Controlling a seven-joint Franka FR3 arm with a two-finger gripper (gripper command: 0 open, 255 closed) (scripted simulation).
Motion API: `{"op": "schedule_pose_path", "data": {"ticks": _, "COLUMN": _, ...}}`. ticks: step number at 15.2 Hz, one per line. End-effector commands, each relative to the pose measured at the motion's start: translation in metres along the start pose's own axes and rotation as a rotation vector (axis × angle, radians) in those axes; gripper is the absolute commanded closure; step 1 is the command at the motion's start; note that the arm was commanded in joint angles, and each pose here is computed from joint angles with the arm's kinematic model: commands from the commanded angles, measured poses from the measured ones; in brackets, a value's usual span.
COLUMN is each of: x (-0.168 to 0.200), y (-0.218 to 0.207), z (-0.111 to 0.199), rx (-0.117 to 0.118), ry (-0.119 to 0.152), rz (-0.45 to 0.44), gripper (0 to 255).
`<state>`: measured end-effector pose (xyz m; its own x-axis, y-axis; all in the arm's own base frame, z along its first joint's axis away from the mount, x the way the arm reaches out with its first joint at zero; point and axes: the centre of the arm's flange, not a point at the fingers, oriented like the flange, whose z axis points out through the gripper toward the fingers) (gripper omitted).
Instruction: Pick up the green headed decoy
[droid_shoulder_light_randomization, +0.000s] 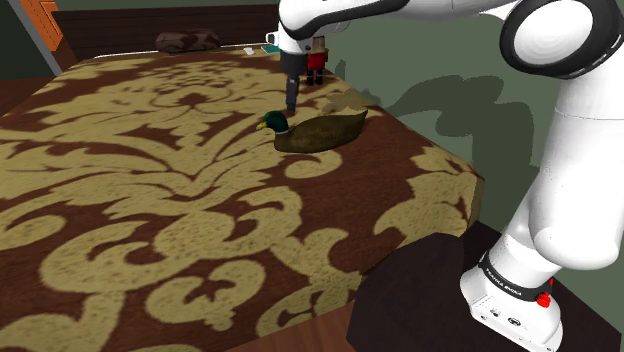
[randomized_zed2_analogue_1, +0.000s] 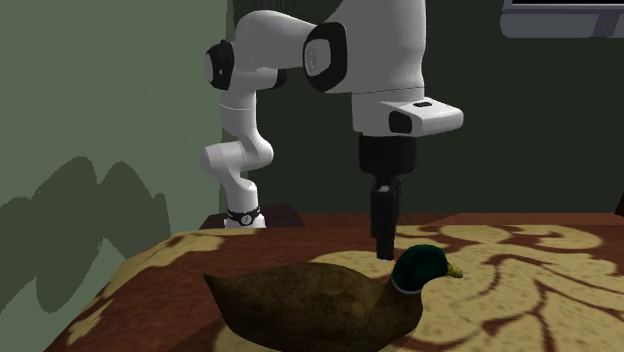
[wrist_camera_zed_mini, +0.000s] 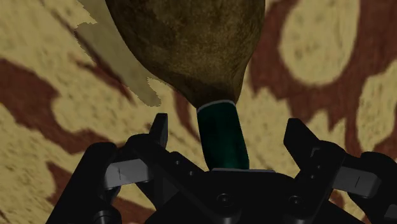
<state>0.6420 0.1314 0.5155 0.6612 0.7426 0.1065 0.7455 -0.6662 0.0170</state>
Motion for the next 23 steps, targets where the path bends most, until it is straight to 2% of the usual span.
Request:
{"op": "schedule_pose_path", "data": {"ticks": 1, "x": 0.019, "y": 0.001, "z": 0.008, "rx": 0.009, "ry": 0.002, "rz": -0.053, "gripper": 0}}
{"op": "schedule_pose_path", "data": {"ticks": 10, "x": 0.015, "y": 0.000, "z": 0.047, "rx": 0.009, "ry": 0.002, "rz": -0.053, "gripper": 0}}
{"op": "schedule_pose_path", "data": {"ticks": 11, "x": 0.015, "y": 0.000, "z": 0.048, "rx": 0.009, "ry": 0.002, "rz": -0.053, "gripper": 255}}
{"op": "schedule_pose_path", "data": {"ticks": 20, "x": 0.015, "y": 0.000, "z": 0.047, "rx": 0.009, "ry": 0.002, "rz": -0.053, "gripper": 255}}
{"op": "schedule_pose_path", "data": {"ticks": 23, "x": 0.017, "y": 0.001, "z": 0.032, "rx": 0.009, "ry": 0.002, "rz": -0.053, "gripper": 255}}
